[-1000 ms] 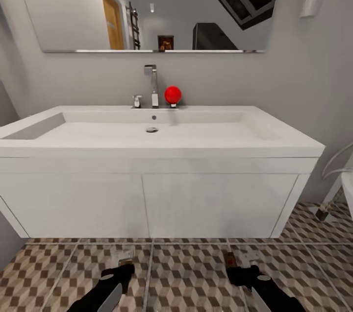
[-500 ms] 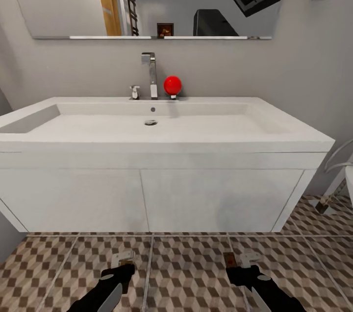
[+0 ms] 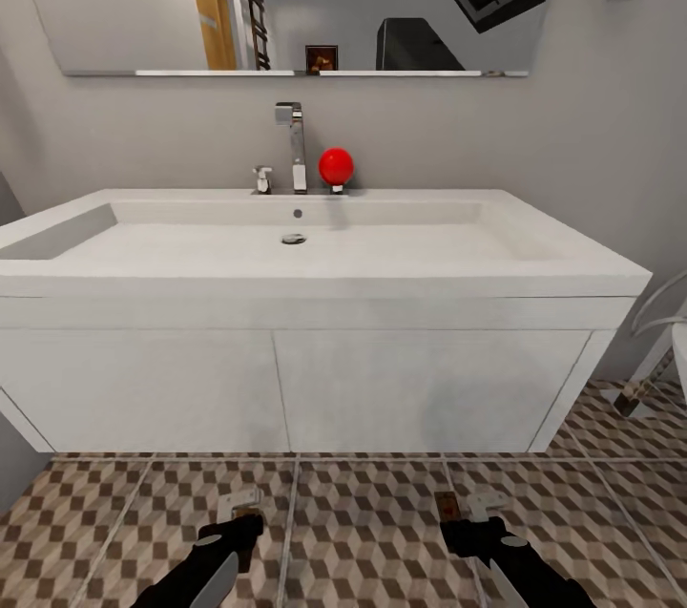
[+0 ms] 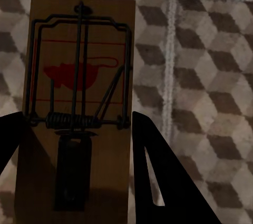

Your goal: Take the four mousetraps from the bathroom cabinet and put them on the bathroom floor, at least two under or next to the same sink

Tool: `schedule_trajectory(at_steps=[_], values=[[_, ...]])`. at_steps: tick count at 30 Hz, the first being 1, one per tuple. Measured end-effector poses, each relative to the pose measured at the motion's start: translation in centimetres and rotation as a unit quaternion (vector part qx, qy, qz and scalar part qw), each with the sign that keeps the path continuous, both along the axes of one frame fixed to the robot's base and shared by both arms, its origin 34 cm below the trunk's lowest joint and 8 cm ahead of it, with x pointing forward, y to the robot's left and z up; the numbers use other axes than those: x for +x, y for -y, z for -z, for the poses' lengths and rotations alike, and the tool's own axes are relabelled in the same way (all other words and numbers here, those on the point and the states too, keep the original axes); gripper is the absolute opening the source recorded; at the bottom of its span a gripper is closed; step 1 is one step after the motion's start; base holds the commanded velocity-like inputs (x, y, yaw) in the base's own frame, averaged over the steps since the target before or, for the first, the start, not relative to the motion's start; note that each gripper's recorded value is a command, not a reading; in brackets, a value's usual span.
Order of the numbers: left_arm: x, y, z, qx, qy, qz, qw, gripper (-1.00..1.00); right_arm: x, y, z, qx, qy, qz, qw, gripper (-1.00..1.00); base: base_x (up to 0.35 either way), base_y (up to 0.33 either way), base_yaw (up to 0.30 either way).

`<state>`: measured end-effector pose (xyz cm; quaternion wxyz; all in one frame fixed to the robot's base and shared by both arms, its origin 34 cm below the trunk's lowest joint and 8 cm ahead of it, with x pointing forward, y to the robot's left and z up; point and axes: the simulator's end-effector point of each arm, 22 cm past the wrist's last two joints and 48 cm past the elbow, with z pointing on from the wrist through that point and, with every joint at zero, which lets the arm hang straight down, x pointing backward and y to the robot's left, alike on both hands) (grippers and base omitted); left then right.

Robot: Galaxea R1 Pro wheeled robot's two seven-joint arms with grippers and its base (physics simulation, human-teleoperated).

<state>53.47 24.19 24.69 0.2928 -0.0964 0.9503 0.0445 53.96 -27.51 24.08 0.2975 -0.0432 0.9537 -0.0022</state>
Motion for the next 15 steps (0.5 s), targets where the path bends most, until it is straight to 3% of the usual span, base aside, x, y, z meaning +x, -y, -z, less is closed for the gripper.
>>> schedule_trajectory(at_steps=[15], values=[[-0.09, -0.11, 0.05, 0.001, 0.0, 0.0, 1.0, -1.0, 0.0, -0.02, 0.0, 0.0, 0.0, 0.0, 1.0, -1.0, 0.05, -0.044, 0.0]])
